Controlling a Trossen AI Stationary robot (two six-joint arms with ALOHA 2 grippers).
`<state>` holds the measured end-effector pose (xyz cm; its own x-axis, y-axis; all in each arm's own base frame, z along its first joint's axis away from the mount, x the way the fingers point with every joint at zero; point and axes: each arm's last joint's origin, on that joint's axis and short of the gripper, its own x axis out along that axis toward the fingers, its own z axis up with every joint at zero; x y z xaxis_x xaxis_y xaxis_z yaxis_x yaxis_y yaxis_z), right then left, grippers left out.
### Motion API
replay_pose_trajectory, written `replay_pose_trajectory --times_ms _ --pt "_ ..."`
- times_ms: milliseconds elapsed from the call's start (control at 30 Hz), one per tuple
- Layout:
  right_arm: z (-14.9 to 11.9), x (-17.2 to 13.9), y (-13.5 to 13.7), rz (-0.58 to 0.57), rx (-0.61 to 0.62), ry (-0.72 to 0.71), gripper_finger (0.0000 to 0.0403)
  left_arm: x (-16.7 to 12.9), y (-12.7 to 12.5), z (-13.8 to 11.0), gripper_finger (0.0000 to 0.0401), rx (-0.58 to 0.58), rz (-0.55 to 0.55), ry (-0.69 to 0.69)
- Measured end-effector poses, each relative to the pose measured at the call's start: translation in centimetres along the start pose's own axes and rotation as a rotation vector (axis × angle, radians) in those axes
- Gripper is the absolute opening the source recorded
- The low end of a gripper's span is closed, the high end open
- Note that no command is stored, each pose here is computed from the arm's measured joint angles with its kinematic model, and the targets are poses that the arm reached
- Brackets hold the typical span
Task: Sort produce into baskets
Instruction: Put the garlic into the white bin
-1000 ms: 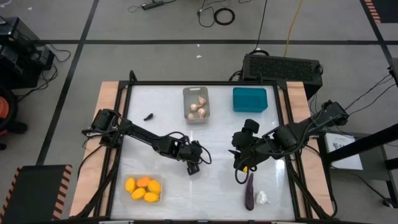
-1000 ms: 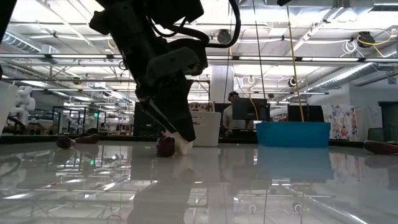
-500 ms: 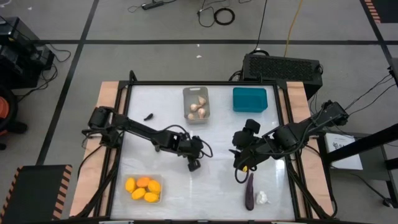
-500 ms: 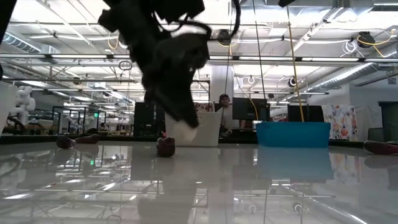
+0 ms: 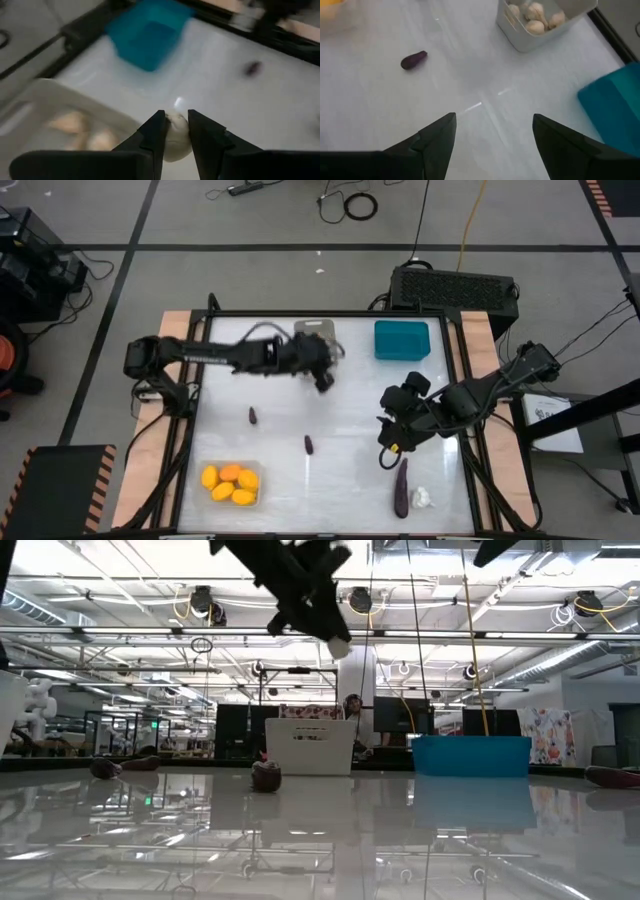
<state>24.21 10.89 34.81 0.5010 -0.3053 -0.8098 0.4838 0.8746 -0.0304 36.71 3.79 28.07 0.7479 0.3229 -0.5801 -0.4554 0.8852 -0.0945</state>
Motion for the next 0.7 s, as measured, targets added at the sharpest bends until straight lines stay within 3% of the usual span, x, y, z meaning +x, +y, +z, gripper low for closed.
replay_pose_trajectory --times_ms 267,533,700 --pt "-1.6 -0.8 0.6 0.033 0.119 0.097 0.0256 1.7 7.7 1.0 0.0086 -0.193 0.059 0.085" --pt "-5.3 -2.6 2.5 0.096 0.200 0.185 0.0256 1.8 10.2 1.4 0.0087 -0.238 0.113 0.072" --pt "-7.8 -3.4 3.5 0.131 0.236 0.264 0.0256 1.8 10.7 1.5 0.0119 -0.195 0.137 0.068"
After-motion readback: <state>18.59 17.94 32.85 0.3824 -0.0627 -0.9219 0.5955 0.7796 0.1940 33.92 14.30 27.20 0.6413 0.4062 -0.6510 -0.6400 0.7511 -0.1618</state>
